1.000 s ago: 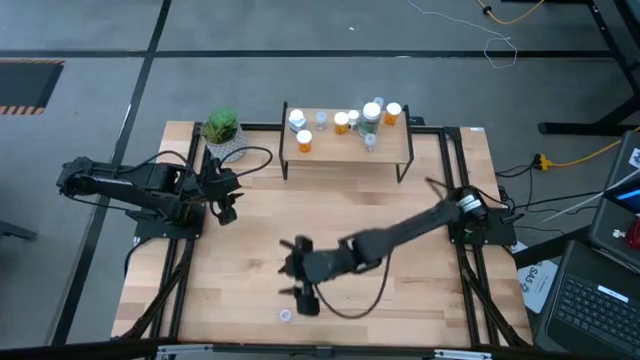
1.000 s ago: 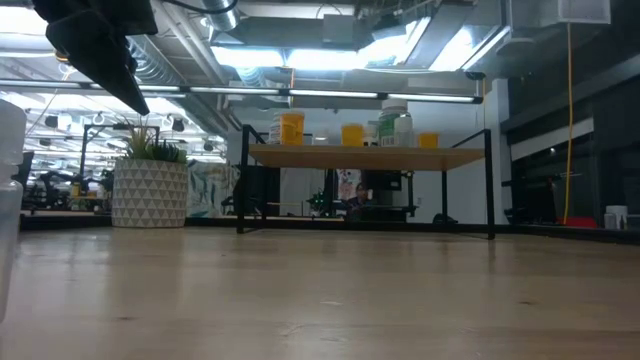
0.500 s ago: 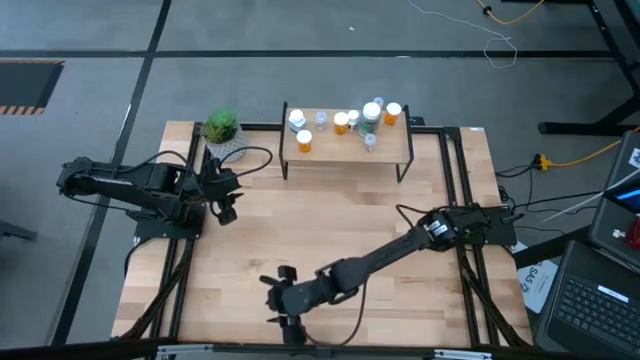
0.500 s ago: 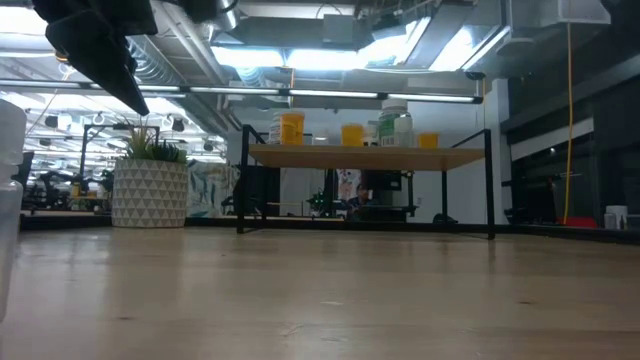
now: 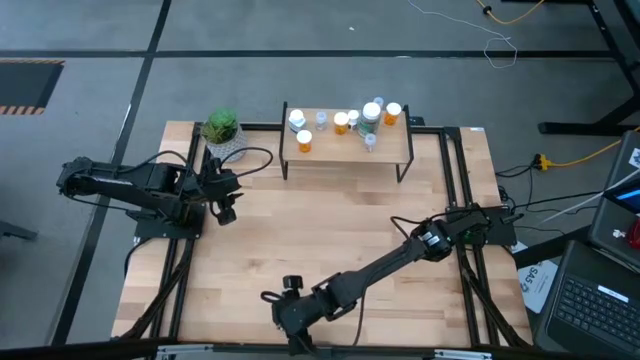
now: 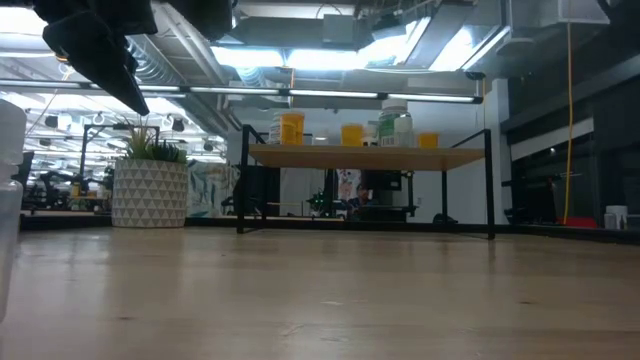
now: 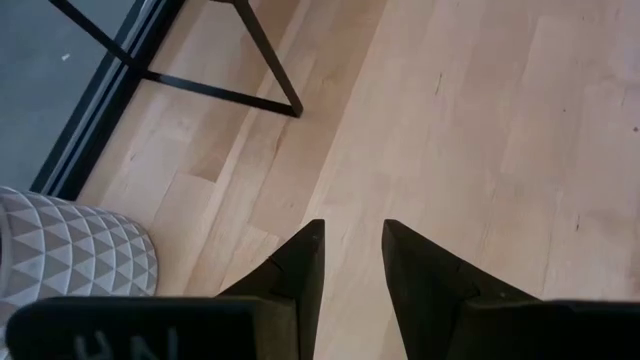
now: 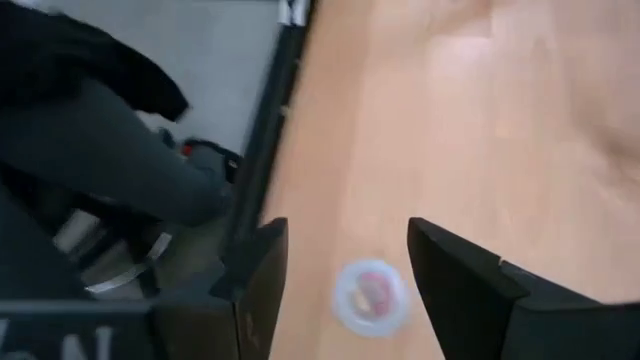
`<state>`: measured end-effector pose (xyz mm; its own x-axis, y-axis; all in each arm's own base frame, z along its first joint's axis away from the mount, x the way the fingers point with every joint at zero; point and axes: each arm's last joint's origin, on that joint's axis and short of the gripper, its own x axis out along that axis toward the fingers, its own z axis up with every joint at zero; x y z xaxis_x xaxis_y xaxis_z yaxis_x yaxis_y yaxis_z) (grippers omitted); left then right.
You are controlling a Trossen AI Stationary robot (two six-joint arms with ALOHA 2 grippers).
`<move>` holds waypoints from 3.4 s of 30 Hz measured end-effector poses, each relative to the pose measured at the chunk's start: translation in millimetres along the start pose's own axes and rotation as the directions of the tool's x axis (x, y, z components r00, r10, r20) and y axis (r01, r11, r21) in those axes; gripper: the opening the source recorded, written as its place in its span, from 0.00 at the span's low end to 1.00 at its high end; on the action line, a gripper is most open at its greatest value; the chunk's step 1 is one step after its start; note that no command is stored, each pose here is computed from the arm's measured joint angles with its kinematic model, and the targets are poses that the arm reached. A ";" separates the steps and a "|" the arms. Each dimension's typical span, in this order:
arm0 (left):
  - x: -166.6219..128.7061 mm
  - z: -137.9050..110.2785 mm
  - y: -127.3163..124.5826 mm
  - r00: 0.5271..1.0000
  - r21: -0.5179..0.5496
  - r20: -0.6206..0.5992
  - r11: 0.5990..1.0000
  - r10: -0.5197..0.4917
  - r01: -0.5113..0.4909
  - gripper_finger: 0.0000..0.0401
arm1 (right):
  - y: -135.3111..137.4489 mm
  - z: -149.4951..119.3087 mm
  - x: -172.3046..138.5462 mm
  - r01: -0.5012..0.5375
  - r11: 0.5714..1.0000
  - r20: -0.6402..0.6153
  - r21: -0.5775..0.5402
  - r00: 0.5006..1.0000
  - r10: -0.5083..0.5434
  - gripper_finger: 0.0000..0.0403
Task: Pick and place medicine bottles onto shelf by color
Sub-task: Put the transparent pill bottle on the shelf
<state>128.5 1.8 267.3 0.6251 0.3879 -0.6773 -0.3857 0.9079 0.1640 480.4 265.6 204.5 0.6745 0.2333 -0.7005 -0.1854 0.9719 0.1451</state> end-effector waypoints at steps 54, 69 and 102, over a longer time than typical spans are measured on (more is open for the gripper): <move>-0.1 0.3 -0.1 1.000 0.009 0.003 1.000 -0.001 0.001 0.25 | -10.1 -18.9 23.7 0.026 0.996 -0.087 -0.082 0.996 -0.033 0.70; 0.0 0.3 -0.1 1.000 0.009 0.003 1.000 -0.001 0.001 0.25 | -12.5 -26.4 32.8 0.066 0.994 -0.102 -0.089 0.992 -0.075 0.49; 0.0 0.3 -0.1 1.000 0.009 0.003 1.000 -0.001 0.001 0.25 | -249.5 43.0 -189.4 0.853 0.367 -0.354 0.371 0.495 -0.793 0.35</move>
<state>128.8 1.8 267.5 0.6277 0.3877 -0.6750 -0.3793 0.9096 0.1696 429.6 -19.7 331.0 0.2283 -0.6667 -0.7095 0.7724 0.5677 -0.2850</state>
